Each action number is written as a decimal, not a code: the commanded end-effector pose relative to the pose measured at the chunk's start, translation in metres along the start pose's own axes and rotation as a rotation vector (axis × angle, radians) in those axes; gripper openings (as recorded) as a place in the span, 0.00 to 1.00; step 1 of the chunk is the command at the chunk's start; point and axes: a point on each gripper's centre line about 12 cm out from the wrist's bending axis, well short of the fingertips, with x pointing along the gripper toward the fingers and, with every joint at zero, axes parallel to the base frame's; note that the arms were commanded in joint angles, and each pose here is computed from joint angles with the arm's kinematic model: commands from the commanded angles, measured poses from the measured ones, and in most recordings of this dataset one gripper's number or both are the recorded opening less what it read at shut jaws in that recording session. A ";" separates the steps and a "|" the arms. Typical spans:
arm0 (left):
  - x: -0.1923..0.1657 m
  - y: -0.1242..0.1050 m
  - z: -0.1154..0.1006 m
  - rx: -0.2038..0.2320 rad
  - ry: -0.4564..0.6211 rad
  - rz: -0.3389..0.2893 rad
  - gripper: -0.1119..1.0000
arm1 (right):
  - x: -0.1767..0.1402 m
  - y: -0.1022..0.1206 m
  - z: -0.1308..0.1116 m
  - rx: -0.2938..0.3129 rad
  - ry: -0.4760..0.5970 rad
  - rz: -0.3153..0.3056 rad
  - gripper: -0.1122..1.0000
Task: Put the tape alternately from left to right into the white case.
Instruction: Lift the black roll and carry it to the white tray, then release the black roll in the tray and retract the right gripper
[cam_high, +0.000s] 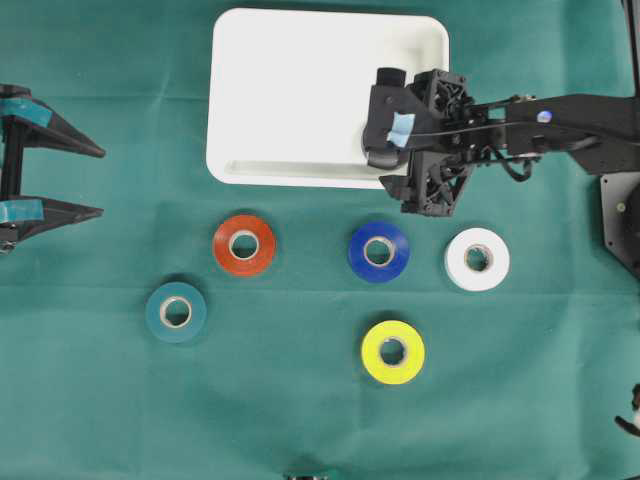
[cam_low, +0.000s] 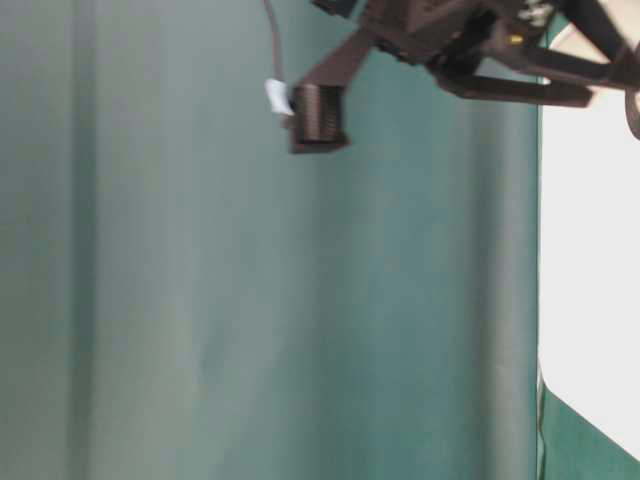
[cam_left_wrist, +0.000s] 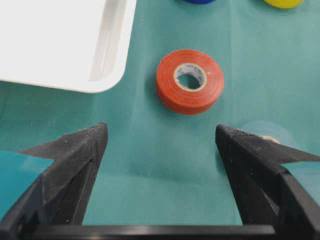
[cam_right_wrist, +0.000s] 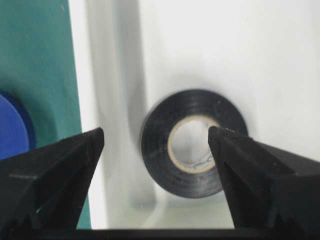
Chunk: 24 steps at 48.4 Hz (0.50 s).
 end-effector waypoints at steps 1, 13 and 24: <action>0.000 -0.001 0.007 -0.002 -0.018 -0.001 0.92 | -0.023 0.001 0.015 0.001 -0.082 0.011 0.60; 0.000 0.000 0.006 -0.001 -0.017 0.001 0.92 | -0.043 -0.001 0.006 0.004 -0.134 0.022 0.60; 0.000 -0.001 0.007 -0.002 -0.018 -0.001 0.92 | -0.054 -0.004 -0.013 0.006 -0.155 0.030 0.60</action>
